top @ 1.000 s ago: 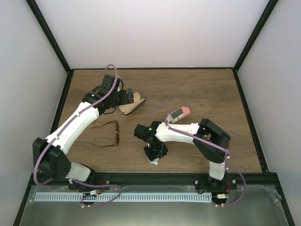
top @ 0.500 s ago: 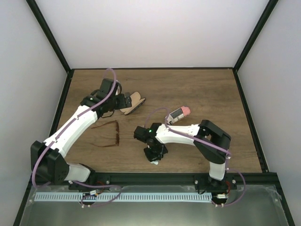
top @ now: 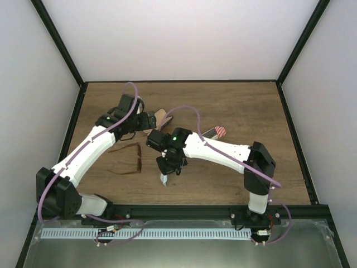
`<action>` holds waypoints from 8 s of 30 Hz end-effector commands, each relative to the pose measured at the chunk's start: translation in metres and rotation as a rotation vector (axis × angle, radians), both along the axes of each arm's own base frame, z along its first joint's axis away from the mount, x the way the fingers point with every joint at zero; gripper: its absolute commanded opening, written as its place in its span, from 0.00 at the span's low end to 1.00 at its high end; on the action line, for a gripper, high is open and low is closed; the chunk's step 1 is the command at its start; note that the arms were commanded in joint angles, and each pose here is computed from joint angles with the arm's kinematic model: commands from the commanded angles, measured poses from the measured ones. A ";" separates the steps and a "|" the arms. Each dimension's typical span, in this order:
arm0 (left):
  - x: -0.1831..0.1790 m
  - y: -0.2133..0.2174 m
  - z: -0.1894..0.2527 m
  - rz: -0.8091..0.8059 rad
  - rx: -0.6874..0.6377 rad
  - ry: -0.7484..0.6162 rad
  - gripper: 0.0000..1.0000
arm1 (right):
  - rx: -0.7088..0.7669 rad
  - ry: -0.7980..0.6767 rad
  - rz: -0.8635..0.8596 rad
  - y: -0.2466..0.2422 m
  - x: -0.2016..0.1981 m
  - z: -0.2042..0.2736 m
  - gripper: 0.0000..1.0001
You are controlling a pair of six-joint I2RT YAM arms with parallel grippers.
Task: Organize the sunglasses
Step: Adjust the glasses cleaning cloth at the center of the board, then adjust the sunglasses case at the center of the board.
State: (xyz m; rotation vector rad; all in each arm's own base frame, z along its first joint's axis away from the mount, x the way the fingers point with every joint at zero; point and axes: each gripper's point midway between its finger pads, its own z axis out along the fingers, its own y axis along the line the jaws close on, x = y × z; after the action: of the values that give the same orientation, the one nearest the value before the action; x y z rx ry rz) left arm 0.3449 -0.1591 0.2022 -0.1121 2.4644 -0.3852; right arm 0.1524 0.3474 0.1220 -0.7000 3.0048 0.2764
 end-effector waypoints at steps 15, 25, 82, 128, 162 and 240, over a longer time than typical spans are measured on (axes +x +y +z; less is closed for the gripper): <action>-0.023 0.011 0.004 0.011 -0.020 0.011 1.00 | 0.037 -0.096 0.061 0.024 0.082 0.016 0.01; -0.004 0.031 0.030 0.146 -0.075 -0.021 1.00 | 0.001 -0.039 0.047 0.007 0.068 -0.004 0.01; -0.006 0.010 -0.040 -0.017 -0.115 0.187 0.15 | 0.010 0.099 -0.046 -0.036 0.025 -0.056 0.01; 0.066 0.007 -0.105 0.106 -0.076 0.261 0.55 | 0.325 -0.059 -0.353 -0.011 0.324 -0.054 0.61; 0.001 -0.005 -0.204 0.050 0.046 0.576 0.53 | 0.354 -0.111 -0.185 -0.029 0.259 -0.003 0.12; -0.007 -0.071 -0.169 -0.111 0.015 0.647 0.54 | 0.416 -0.359 -0.185 -0.060 0.215 0.061 0.71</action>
State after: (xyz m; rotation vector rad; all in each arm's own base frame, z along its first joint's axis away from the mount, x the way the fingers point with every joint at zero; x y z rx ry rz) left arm 0.3425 -0.2301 0.0252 -0.1103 3.1287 -0.4167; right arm 0.3726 0.2913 0.1567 -0.4042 2.5709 0.6404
